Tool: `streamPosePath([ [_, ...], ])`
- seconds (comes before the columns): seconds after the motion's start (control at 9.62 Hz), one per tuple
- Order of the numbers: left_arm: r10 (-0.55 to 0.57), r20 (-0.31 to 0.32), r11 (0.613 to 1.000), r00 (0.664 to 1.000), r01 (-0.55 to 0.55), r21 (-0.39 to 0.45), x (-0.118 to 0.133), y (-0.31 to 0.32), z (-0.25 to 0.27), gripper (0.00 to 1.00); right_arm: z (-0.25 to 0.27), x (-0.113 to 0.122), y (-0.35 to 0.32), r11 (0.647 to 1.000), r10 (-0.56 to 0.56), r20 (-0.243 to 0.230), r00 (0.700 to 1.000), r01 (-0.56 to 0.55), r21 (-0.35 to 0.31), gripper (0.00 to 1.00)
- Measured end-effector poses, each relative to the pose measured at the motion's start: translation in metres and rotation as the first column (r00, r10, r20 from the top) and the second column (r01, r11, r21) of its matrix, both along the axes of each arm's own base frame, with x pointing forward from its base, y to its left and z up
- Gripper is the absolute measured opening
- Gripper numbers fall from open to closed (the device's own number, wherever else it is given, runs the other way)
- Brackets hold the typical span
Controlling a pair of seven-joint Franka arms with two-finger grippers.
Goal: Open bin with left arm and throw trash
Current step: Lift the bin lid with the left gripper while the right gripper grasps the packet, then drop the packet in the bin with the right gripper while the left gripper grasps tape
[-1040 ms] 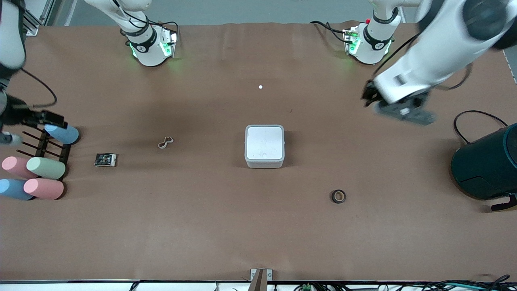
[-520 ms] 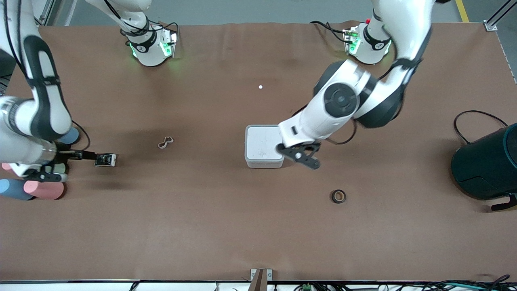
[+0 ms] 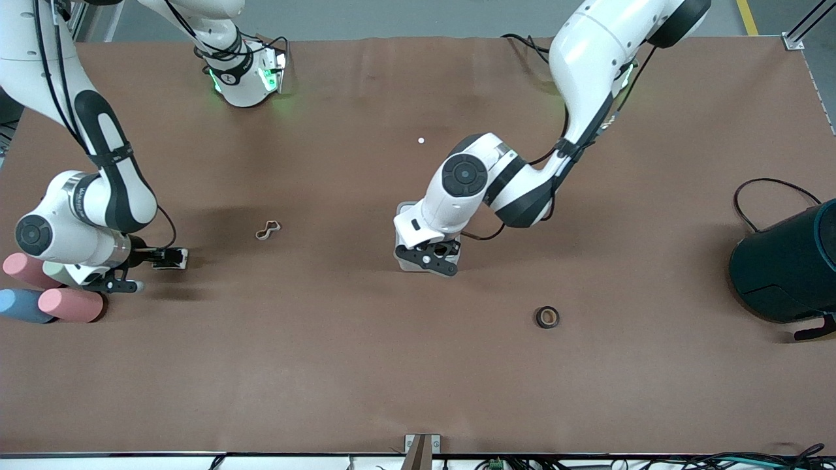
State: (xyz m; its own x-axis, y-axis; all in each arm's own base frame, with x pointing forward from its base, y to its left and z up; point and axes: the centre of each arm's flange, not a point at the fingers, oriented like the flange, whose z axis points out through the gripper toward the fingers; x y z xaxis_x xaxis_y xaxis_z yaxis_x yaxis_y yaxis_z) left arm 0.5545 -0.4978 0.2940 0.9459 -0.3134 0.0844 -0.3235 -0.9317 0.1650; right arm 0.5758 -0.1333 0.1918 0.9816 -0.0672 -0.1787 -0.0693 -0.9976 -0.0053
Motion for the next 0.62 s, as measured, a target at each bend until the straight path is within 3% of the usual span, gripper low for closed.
streamPosePath([
  [0.52, 0.071, -0.007, 0.997, 0.997, -0.071, 0.006, 0.002, 0.005, 0.003, 0.01, -0.017, -0.005, 0.0, 1.0, 0.0, -0.026, 1.0, 0.0, 0.005, 0.97],
  [0.62, 0.088, -0.037, 0.995, 0.995, -0.085, 0.056, 0.009, 0.021, 0.017, 0.01, -0.017, -0.006, 0.0, 1.0, -0.001, -0.028, 1.0, 0.001, 0.006, 0.83],
])
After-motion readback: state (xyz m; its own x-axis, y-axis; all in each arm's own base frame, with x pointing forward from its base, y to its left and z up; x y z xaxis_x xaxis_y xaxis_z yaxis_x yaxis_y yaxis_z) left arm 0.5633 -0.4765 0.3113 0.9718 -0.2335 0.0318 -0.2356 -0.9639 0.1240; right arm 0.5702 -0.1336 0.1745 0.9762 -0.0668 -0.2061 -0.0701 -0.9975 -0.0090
